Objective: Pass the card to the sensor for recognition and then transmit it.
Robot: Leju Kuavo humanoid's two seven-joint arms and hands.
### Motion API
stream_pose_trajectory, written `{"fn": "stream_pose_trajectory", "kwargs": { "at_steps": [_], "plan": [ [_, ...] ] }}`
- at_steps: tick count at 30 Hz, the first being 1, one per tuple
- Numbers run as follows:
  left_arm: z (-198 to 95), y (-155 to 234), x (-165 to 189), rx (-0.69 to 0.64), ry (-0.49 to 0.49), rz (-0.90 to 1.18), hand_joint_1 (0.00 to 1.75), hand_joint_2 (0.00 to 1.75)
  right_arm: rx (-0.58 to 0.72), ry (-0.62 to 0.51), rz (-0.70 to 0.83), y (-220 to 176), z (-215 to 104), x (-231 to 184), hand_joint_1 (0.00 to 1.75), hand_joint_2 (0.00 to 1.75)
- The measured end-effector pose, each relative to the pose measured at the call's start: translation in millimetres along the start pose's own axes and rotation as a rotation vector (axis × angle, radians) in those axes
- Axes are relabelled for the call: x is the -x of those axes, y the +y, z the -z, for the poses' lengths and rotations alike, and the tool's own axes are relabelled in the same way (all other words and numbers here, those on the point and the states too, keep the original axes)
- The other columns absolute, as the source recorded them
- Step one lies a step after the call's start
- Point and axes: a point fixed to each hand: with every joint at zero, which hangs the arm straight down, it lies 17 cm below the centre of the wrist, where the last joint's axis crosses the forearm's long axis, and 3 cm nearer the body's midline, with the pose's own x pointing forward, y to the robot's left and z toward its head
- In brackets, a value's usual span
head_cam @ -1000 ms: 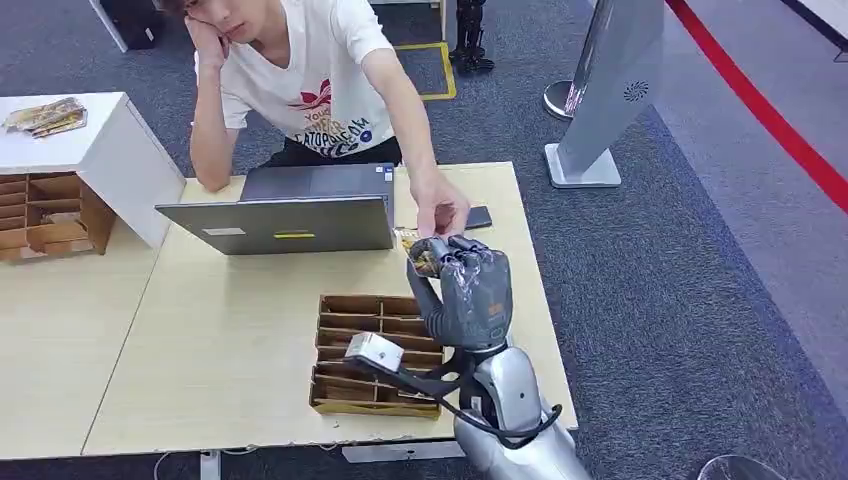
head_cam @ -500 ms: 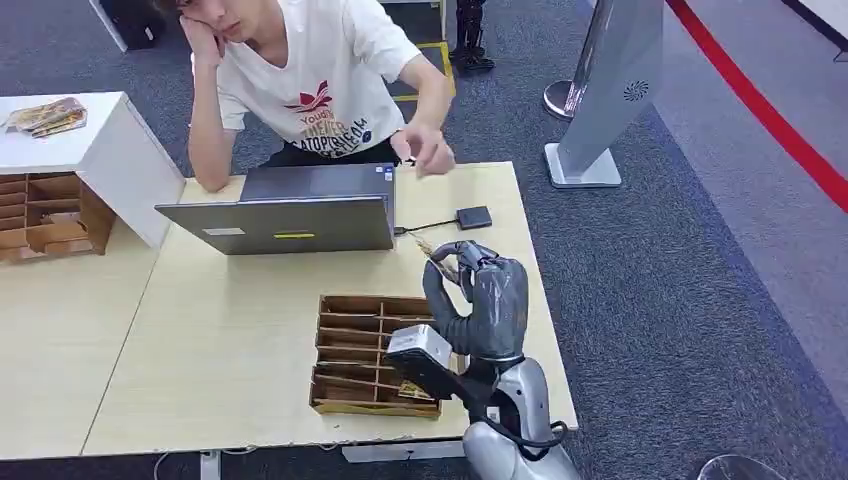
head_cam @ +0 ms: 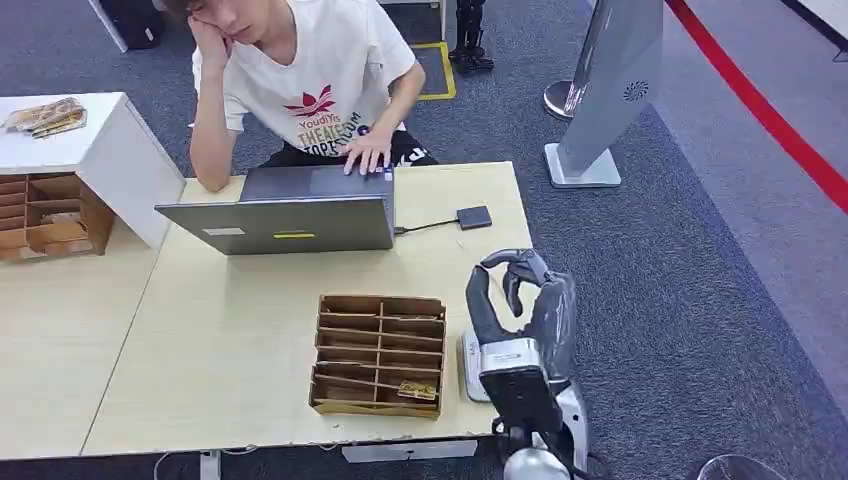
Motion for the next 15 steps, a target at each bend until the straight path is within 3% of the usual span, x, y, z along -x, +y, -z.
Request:
{"fn": "stream_pose_trajectory", "kwargs": {
  "at_steps": [5, 15],
  "plan": [
    [-0.1, -1.4, 1.6, 0.004, 0.004, -0.035, 0.00, 0.00, -0.036, 0.087, 0.110, -6.7, -10.7, 13.2, 1.75, 1.75],
    [0.0, -2.1, 5.9, 0.000, 0.014, -0.097, 0.00, 0.00, -0.183, 0.426, 0.442, 17.6, -62.9, 77.1, 1.75, 1.75]
  ]
}}
